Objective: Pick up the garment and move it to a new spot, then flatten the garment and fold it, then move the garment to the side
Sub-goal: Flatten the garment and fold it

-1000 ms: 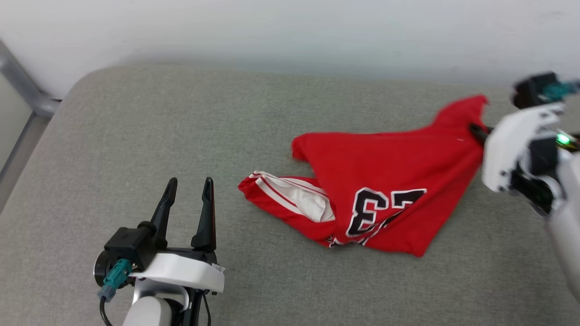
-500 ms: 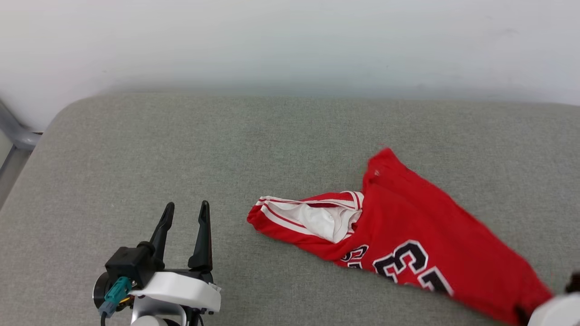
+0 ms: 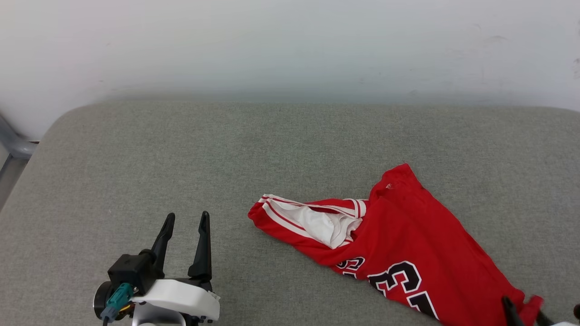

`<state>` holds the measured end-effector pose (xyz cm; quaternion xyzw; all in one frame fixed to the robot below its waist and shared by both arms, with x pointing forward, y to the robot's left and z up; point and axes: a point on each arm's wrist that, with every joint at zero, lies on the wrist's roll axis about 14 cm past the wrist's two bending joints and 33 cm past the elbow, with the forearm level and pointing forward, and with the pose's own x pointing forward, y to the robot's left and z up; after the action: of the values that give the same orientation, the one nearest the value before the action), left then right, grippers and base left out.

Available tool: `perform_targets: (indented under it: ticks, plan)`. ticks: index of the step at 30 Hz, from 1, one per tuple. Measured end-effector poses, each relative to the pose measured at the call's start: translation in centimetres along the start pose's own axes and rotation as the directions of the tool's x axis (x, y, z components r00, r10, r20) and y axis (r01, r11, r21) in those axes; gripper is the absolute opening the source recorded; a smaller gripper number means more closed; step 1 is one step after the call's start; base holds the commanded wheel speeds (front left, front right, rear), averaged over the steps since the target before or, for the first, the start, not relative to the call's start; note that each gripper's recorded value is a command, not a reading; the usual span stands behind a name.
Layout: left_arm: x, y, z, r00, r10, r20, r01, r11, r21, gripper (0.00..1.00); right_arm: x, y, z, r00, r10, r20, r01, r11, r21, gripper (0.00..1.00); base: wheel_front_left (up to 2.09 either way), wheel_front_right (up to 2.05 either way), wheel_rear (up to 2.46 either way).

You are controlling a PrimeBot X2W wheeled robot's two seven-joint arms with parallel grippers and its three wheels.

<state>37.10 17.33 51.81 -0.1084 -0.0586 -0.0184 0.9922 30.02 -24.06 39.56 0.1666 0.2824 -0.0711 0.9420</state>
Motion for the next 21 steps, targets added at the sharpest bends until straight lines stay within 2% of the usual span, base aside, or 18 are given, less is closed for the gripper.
perform_targets:
  ticks: [5,9,12,15,21]
  plan:
    - [0.0,0.1,-0.1,1.000,0.002,-0.002,-0.002,1.000,0.000,1.00,0.7,1.6,5.7,0.967,0.035,0.251,-0.030,0.999,-0.024,1.00,0.00,0.00,0.00]
    - [0.3,0.3,-0.3,1.000,0.008,-0.007,-0.008,1.000,0.003,1.00,2.5,3.4,8.0,0.956,0.068,0.286,-0.052,0.997,-0.064,1.00,0.00,0.00,0.00]
    - [1.2,0.4,0.0,1.000,0.005,0.004,-0.005,1.000,0.020,1.00,4.7,4.8,9.6,0.961,0.100,0.257,-0.075,0.991,-0.107,1.00,0.00,0.00,0.00]
    - [2.0,0.6,0.1,1.000,0.003,0.010,-0.003,0.999,0.031,1.00,7.3,6.3,10.3,0.976,0.137,0.171,-0.109,0.981,-0.160,1.00,0.00,0.00,0.00]
    - [2.8,1.5,0.4,1.000,0.019,0.019,-0.020,0.999,0.048,1.00,11.9,8.5,9.3,0.984,0.146,-0.104,-0.168,0.953,-0.253,1.00,0.00,0.00,0.00]
